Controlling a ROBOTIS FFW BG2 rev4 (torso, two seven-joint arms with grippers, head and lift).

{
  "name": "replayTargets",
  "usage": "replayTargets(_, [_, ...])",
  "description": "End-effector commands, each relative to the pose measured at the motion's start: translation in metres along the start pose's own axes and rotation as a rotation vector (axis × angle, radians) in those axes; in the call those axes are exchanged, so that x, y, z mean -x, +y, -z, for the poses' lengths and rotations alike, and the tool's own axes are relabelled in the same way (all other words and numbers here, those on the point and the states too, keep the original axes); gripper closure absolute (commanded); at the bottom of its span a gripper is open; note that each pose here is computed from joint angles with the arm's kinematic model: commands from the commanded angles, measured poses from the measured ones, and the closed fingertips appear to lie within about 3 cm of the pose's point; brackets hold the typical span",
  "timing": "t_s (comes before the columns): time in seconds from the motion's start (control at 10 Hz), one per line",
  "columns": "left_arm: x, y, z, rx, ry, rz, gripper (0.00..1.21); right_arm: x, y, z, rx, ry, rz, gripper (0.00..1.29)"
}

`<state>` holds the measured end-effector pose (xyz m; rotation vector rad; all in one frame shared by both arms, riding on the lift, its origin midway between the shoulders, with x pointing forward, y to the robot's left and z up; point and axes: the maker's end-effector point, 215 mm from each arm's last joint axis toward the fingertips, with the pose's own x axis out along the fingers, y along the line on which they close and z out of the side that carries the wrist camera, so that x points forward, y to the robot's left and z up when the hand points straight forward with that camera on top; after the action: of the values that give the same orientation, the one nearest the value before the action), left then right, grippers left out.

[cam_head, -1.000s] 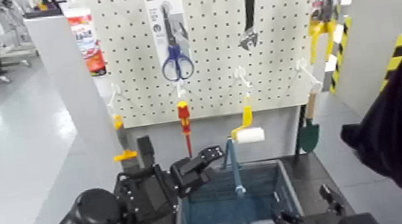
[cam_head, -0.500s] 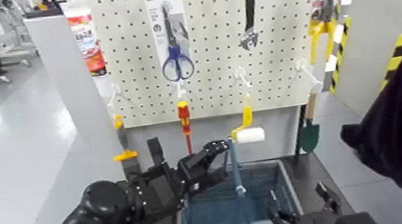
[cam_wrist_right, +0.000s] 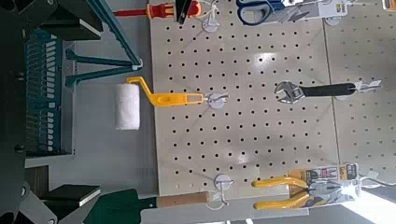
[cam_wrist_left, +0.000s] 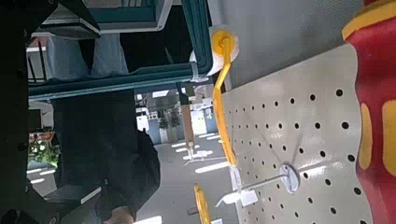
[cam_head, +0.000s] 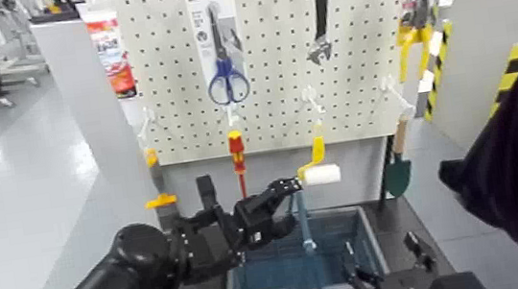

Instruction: Grasp the handle of the crate.

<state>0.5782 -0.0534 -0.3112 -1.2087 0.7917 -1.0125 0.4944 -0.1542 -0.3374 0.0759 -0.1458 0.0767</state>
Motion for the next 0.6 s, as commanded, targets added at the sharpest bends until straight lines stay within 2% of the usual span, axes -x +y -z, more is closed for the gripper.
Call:
replayTargets(0.1, [-0.004, 0.002, 0.002, 0.022, 0.002, 0.000, 0.15, -0.002, 0.002, -0.003, -0.003, -0.010, -0.004, 0.14])
replayTargets(0.2, [-0.006, 0.003, 0.006, 0.035, 0.006, 0.001, 0.16, -0.002, 0.002, -0.004, -0.003, -0.013, -0.004, 0.14])
replayTargets(0.3, [-0.007, 0.005, 0.010, 0.049, 0.012, 0.000, 0.24, -0.002, 0.002, -0.004, -0.003, -0.015, -0.002, 0.14])
replayTargets(0.4, [-0.008, 0.006, 0.014, 0.061, 0.019, 0.000, 0.52, -0.002, 0.003, -0.005, -0.004, -0.016, -0.003, 0.14])
replayTargets(0.5, [-0.008, 0.007, 0.014, 0.065, 0.017, 0.001, 0.73, -0.002, 0.003, -0.006, -0.004, -0.019, -0.002, 0.14])
replayTargets(0.6, [-0.007, 0.008, 0.013, 0.066, 0.015, -0.002, 0.82, -0.002, 0.002, -0.006, -0.006, -0.021, 0.000, 0.14])
